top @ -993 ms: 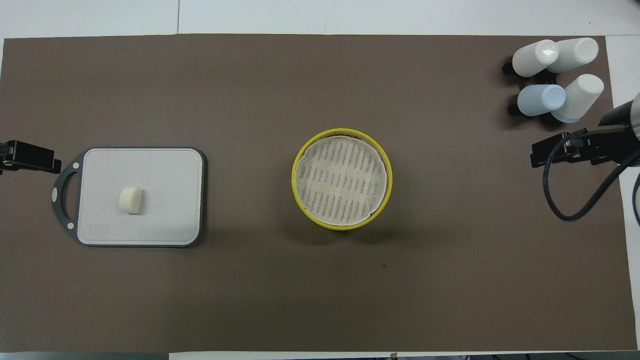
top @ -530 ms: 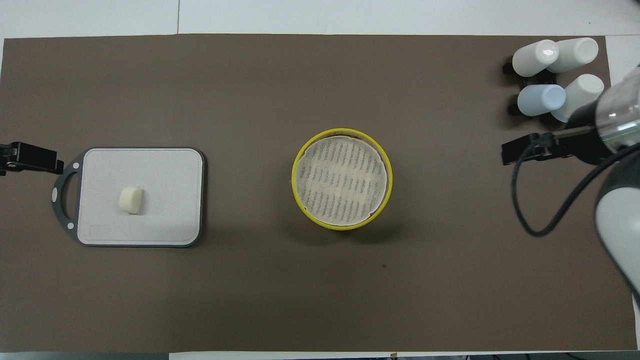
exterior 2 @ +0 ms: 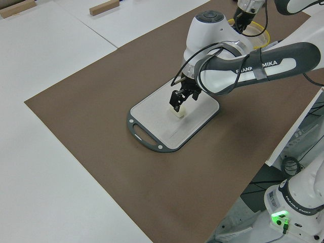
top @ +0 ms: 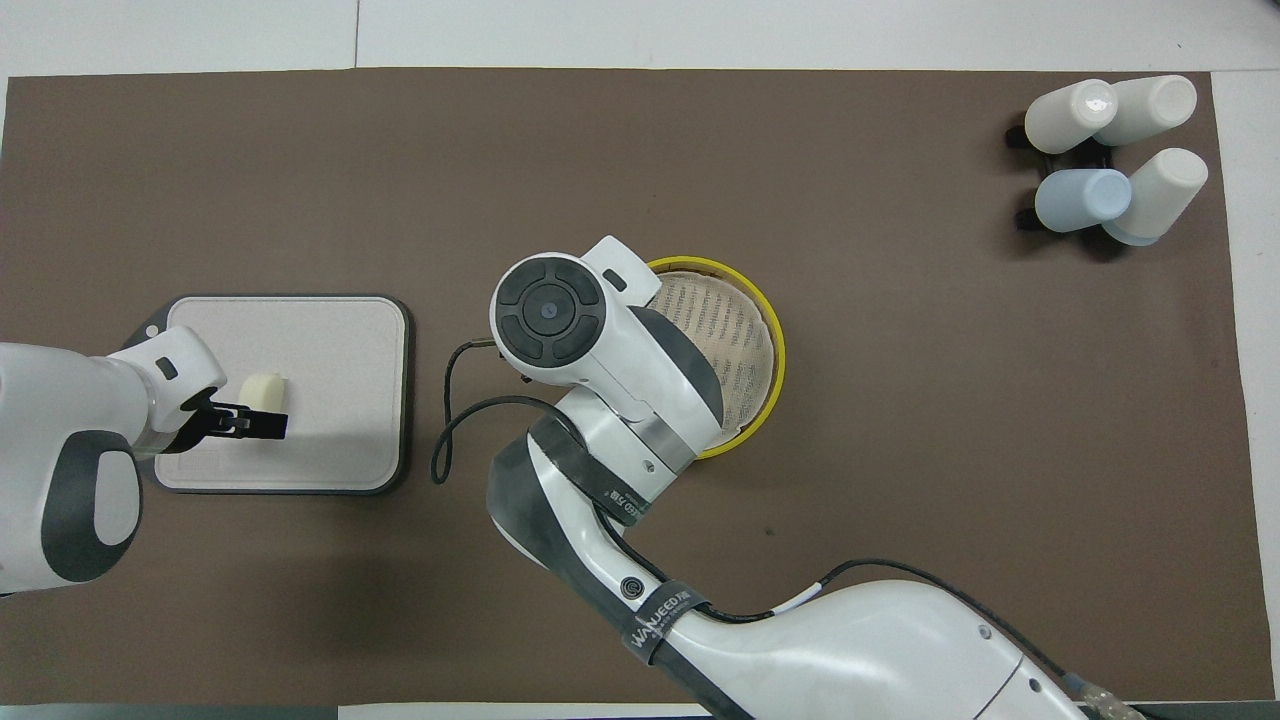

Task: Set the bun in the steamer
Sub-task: 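Grasp the white bun with the left gripper while the right gripper lifts the lid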

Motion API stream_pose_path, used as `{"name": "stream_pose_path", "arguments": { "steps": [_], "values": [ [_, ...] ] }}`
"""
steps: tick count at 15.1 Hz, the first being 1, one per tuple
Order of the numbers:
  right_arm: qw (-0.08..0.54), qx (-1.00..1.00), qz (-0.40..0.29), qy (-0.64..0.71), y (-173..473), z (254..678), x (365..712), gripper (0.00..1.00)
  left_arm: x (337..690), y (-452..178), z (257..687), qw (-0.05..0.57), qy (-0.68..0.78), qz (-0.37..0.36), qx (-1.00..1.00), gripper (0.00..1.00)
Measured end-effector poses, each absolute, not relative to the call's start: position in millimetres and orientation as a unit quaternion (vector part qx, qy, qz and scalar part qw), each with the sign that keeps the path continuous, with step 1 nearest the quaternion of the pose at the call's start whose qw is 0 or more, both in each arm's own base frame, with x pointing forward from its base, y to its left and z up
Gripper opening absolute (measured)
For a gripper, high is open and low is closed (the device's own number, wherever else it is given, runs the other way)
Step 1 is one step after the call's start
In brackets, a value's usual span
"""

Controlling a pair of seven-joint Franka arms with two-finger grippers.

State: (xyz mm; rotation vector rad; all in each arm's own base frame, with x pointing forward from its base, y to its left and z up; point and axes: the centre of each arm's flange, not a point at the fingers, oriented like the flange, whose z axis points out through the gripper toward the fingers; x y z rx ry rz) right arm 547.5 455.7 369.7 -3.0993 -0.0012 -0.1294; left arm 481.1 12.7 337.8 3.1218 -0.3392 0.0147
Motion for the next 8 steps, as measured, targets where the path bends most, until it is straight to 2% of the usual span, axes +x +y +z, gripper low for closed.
{"name": "stream_pose_path", "arguments": {
  "steps": [1, 2, 4, 5, 6, 7, 8],
  "values": [
    [0.020, -0.999, -0.042, -0.001, 451.9, 364.7, 543.1, 1.00, 482.5, 12.5, 329.1, -0.001, -0.111, 0.007, 0.994, 1.00],
    [0.019, -0.999, -0.042, -0.002, 449.2, 365.7, 538.5, 0.93, 484.6, 12.4, 322.7, -0.002, -0.112, 0.010, 0.994, 1.00],
    [0.018, -0.999, -0.042, -0.001, 444.9, 377.2, 533.4, 0.71, 487.0, 11.7, 315.0, -0.004, -0.114, 0.015, 0.993, 1.00],
    [0.016, -0.999, -0.040, 0.000, 442.3, 384.9, 533.1, 0.63, 487.2, 11.4, 313.8, -0.004, -0.114, 0.015, 0.993, 0.96],
    [0.014, -0.999, -0.039, 0.002, 440.4, 394.4, 534.5, 0.48, 487.3, 11.4, 313.8, -0.004, -0.114, 0.015, 0.993, 0.96],
    [0.014, -0.999, -0.039, 0.003, 440.5, 404.3, 536.5, 0.38, 487.9, 11.4, 314.2, -0.005, -0.114, 0.018, 0.993, 0.89],
    [0.010, -0.999, -0.036, 0.003, 441.4, 412.6, 537.2, 0.29, 488.7, 11.4, 315.0, -0.005, -0.114, 0.022, 0.993, 0.77]
  ]
}}
